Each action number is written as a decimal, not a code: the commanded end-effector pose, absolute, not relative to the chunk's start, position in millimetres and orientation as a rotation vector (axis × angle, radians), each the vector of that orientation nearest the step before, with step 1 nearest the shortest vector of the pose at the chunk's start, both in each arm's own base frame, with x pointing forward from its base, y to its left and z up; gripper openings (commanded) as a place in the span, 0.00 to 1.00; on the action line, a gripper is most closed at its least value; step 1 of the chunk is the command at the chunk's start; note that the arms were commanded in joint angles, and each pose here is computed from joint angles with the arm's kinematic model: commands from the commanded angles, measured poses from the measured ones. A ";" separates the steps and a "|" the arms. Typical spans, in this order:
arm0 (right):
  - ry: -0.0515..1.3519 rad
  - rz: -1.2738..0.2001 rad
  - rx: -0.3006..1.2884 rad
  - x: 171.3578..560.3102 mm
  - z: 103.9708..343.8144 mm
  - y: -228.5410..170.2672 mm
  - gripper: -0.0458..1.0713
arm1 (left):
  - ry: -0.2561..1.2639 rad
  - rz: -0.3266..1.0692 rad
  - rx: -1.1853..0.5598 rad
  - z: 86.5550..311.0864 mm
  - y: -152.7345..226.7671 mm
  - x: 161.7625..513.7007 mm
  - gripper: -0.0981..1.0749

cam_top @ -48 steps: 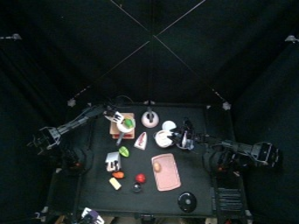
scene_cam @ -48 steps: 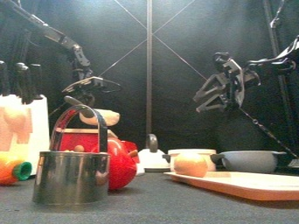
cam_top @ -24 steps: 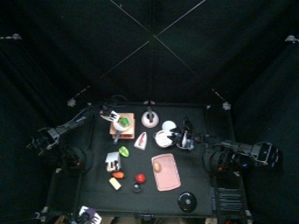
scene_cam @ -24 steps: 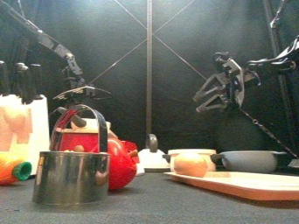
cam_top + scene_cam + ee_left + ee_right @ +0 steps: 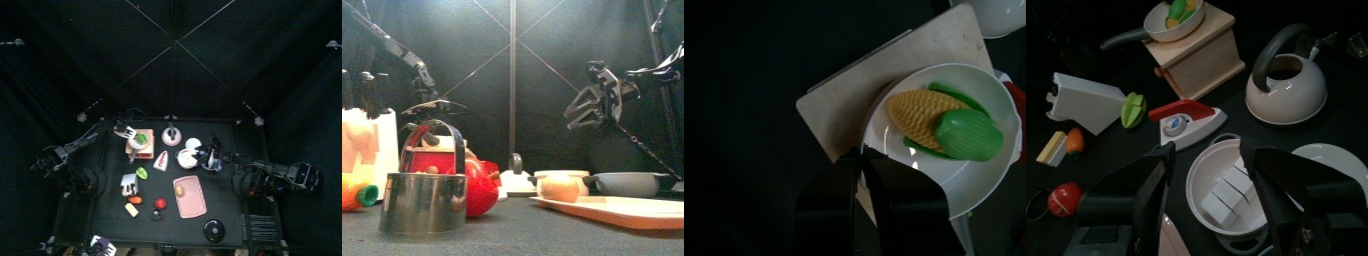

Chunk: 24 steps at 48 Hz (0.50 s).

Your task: Place pan on drawer

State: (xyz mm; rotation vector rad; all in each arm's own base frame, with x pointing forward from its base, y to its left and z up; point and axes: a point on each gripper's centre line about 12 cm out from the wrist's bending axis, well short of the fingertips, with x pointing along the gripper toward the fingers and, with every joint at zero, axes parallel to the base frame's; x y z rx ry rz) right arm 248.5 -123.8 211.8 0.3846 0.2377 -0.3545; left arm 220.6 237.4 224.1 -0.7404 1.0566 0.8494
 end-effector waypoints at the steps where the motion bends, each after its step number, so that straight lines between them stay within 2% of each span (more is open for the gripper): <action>1: 0.219 -0.356 0.378 249.1 217.5 -125.5 0.83 | 1.027 0.856 -0.736 231.4 240.1 221.7 0.61; 11: 0.221 -0.356 0.379 249.3 216.7 -125.7 0.83 | 0.997 0.858 -0.731 230.9 242.2 224.0 0.74; 24: 0.222 -0.356 0.382 249.8 216.4 -126.0 0.83 | 0.970 0.861 -0.721 234.8 243.0 224.0 0.75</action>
